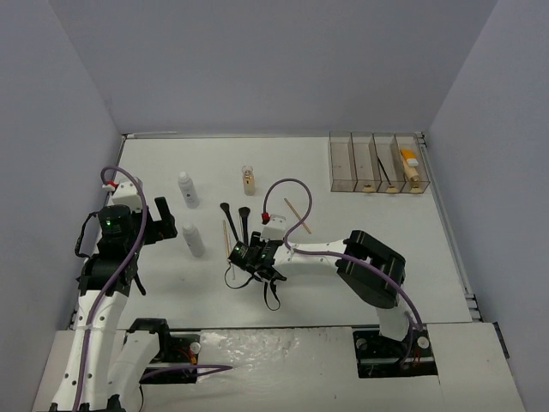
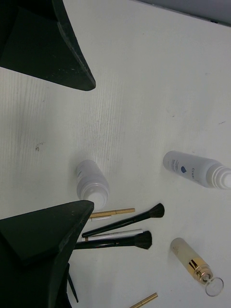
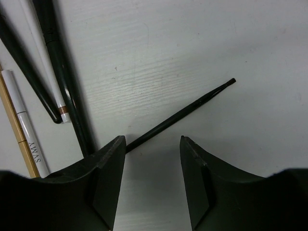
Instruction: Organize the makeup
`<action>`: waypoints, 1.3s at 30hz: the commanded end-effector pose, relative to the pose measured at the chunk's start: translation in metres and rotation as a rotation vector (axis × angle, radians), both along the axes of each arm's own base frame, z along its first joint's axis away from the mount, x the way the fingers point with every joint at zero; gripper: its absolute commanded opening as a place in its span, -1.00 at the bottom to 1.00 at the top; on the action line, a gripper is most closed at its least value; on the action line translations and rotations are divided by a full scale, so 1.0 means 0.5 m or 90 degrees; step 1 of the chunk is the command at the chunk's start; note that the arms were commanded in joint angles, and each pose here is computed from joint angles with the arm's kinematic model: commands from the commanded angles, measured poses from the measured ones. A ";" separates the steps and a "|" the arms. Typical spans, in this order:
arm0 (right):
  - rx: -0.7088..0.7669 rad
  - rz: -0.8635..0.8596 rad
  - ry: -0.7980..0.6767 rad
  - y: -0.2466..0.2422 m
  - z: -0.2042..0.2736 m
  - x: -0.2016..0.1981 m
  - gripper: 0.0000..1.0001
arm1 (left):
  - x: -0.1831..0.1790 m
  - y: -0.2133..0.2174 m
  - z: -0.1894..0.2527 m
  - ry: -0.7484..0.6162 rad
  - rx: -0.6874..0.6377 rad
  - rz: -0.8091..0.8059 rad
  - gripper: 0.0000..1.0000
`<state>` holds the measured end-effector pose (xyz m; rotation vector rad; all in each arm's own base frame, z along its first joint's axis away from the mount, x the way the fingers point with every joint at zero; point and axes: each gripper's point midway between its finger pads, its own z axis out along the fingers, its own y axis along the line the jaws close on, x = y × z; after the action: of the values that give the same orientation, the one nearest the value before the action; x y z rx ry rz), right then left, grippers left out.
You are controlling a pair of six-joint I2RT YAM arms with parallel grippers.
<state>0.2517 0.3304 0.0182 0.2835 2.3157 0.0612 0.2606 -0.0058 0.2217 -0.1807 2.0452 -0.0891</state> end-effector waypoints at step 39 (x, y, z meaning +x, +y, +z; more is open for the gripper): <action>-0.207 0.239 -0.032 -0.118 0.111 0.125 -1.00 | 0.018 0.009 0.064 -0.065 0.006 0.013 0.94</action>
<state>0.2925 0.2667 0.0122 -0.1191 2.3390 -0.2069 0.2599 -0.0042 0.2233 -0.1859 2.0379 -0.0803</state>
